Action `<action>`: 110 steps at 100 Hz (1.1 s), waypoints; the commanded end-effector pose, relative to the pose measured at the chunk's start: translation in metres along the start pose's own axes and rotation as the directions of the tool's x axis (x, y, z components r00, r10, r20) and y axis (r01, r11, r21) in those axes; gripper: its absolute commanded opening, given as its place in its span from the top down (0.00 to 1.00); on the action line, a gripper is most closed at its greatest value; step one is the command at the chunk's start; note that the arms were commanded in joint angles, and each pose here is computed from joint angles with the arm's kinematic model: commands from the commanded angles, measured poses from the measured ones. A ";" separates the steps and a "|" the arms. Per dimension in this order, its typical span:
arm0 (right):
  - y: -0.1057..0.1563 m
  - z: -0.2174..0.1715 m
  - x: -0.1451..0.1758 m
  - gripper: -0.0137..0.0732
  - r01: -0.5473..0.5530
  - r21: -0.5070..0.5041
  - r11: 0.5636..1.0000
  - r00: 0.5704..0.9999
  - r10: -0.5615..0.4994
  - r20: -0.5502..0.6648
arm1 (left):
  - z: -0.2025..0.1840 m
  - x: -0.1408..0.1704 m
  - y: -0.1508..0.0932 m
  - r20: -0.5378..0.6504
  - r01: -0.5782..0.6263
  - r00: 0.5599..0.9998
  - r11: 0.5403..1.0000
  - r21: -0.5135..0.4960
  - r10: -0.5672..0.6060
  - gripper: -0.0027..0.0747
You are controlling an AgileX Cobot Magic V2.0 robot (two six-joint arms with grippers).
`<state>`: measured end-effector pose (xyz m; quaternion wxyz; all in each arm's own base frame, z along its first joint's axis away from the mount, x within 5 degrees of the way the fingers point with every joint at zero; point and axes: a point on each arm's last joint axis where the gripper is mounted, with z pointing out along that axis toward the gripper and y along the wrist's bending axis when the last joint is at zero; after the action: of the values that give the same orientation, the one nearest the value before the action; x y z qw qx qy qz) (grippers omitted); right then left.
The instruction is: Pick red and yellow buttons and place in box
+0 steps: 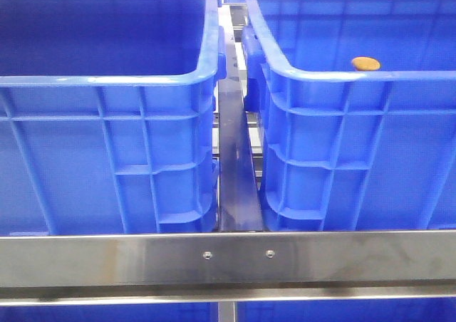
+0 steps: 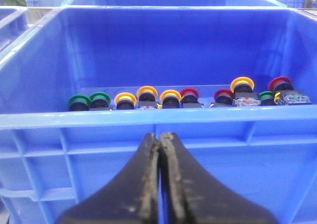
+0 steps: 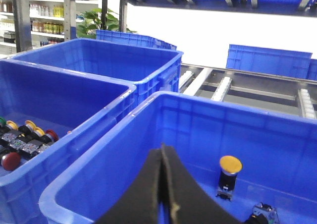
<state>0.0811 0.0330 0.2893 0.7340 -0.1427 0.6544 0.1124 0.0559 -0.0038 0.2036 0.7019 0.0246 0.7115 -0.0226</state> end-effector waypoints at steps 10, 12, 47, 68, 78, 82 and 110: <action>-0.002 -0.003 -0.010 0.92 0.023 0.041 0.999 1.000 -0.023 0.008 | 0.000 0.008 0.000 0.058 0.021 0.998 1.000 -0.003 -0.021 0.99; -0.002 -0.003 -0.010 0.92 0.017 0.044 0.999 1.000 -0.017 -0.004 | 0.000 0.008 0.000 0.058 0.021 0.998 1.000 -0.003 -0.021 0.99; -0.020 -0.012 -0.002 0.92 -0.054 0.268 0.962 0.959 0.125 -0.254 | 0.000 0.008 0.000 0.058 0.021 0.998 1.000 -0.003 -0.021 0.99; -0.029 -0.012 -0.015 0.92 -0.032 0.340 0.940 0.994 0.065 -0.086 | 0.000 0.008 0.000 0.058 0.021 0.998 1.000 -0.003 -0.021 0.99; -0.027 -0.010 -0.020 0.92 0.032 0.309 0.950 0.996 -0.055 0.068 | 0.000 0.008 0.000 0.058 0.021 0.998 1.000 -0.003 -0.021 0.99; -0.027 -0.010 -0.017 0.92 0.042 0.306 0.951 0.992 -0.077 0.103 | 0.000 0.008 0.000 0.058 0.021 0.998 1.000 -0.003 -0.021 0.99; -0.028 -0.014 0.028 0.92 0.031 0.343 0.939 0.999 -0.042 0.022 | 0.000 0.008 0.000 0.058 0.021 0.998 1.000 -0.003 -0.021 0.99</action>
<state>0.0840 0.0027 0.2547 0.7250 -0.0290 0.6881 -0.0069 0.0559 -0.0038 0.2036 0.7018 0.0240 0.7115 -0.0231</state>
